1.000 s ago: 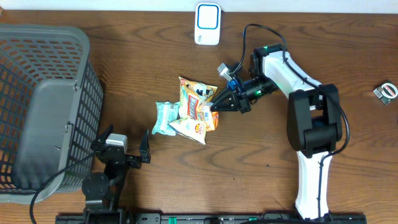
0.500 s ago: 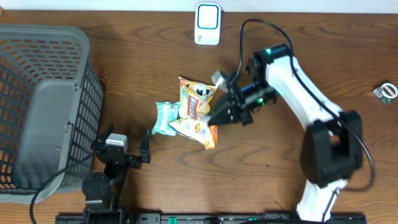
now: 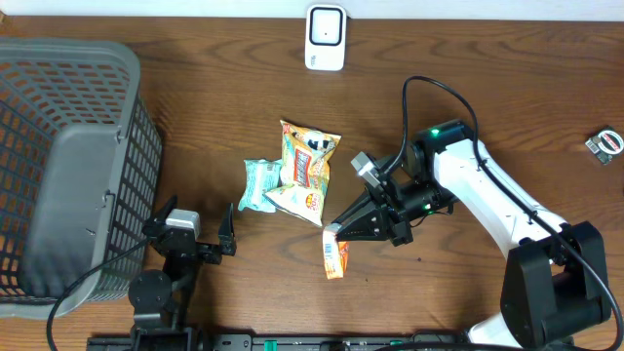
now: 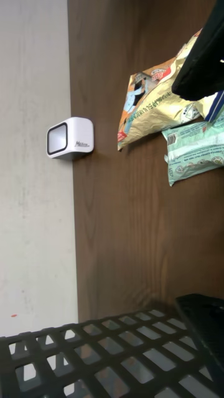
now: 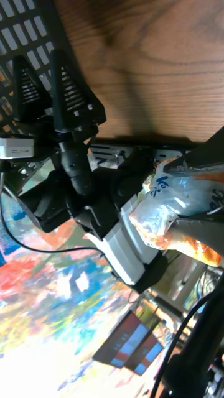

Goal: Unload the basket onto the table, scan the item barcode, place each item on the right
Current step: 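Lift the orange pack with the right gripper toward the scanner, then hold the orange pack against the white scanner face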

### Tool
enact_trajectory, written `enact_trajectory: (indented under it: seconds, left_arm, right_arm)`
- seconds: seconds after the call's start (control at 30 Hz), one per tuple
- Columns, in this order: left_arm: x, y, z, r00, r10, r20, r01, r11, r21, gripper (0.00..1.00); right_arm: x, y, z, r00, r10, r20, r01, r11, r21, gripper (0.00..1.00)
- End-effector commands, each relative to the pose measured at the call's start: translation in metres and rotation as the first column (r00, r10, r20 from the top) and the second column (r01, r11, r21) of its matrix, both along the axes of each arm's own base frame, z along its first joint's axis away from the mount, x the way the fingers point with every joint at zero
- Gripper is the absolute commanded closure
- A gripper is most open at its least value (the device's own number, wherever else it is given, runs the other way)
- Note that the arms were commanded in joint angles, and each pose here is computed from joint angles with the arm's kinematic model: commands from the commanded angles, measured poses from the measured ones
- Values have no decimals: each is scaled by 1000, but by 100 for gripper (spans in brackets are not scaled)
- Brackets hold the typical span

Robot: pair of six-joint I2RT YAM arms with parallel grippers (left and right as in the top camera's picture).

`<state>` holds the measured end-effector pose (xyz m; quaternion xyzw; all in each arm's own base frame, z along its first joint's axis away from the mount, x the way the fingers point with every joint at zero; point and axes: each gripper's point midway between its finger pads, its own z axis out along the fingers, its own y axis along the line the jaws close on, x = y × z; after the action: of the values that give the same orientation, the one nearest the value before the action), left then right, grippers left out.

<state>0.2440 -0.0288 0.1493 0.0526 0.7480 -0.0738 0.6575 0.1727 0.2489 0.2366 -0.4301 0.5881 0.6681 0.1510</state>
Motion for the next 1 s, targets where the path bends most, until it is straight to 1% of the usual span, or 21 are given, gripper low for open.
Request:
enact_trajectory:
  seconds: [0.0,0.1,0.17,0.23,0.3,0.33,0.37,0.4,0.43,0.5,0.57,0.63,0.67,0.7,0.8,0.97]
  left_arm:
    - [-1,0,-16,999,-1,-48,1,1000,-7,2]
    - [-1,0,-16,999,-1,-48,1,1000,-7,2]
    - [-1,0,-16,999,-1,-48,1,1000,-7,2]
    - [-1,0,-16,999,-1,-48,1,1000,-7,2]
    - [-1,0,-16,999,-1,-48,1,1000,-7,2]
    - [-1,0,-16,999,-1,-48,1,1000,-7,2]
    - [-1,0,-16,999,-1,-48,1,1000,-7,2]
    - [-1,0,-16,999,-1,-48,1,1000,-7,2]
    - [-1,0,-16,999,-1,-48,1,1000,-7,2]
    - [-1,0,-16,999,-1,-48,1,1000,-7,2]
    - [-1,0,-16,999,-1,-48,1,1000,-7,2]
    - [-1,0,-16,999,-1,-48,1,1000,-7,2]
    - [-1,0,-16,999,-1,-48,1,1000,-7,2]
    - [-1,0,-16,999,-1,-48,1,1000,-7,2]
    - [-1,0,-16,999,-1,-48,1,1000,-7,2]
    - [-1,0,-16,999,-1,-48,1,1000,-7,2]
  right_arm:
    - [-3,-4,-6,990,41,138,-41,999,-2,98]
    - [6,-7,-17,963,74,261,-65,997,-43,98]
    - [22,-7,-18,945,61,321,-45,997,-57,98]
    - [44,-5,-23,928,42,369,-4,995,-104,99]
    - [77,-2,-37,917,5,398,87,973,-212,99]
    - [114,-3,-53,903,-70,424,227,915,-334,99]
    - [146,-6,-65,870,-144,472,361,837,-411,99]
    - [155,-7,-67,854,-162,495,400,812,-425,99]
    - [177,-11,-72,798,-184,573,489,753,-440,99]
    - [205,-12,-70,691,-169,703,587,699,-408,99]
    - [233,-10,-60,573,-176,801,675,655,-338,99]
    - [259,-10,-50,465,-202,862,752,604,-264,99]
    - [271,-11,-46,424,-214,880,779,582,-234,99]
    - [281,-10,-42,392,-221,893,797,566,-210,99]
    - [313,-7,-38,328,-222,918,832,529,-169,99]
    - [383,-4,-38,225,-144,964,884,446,-139,99]
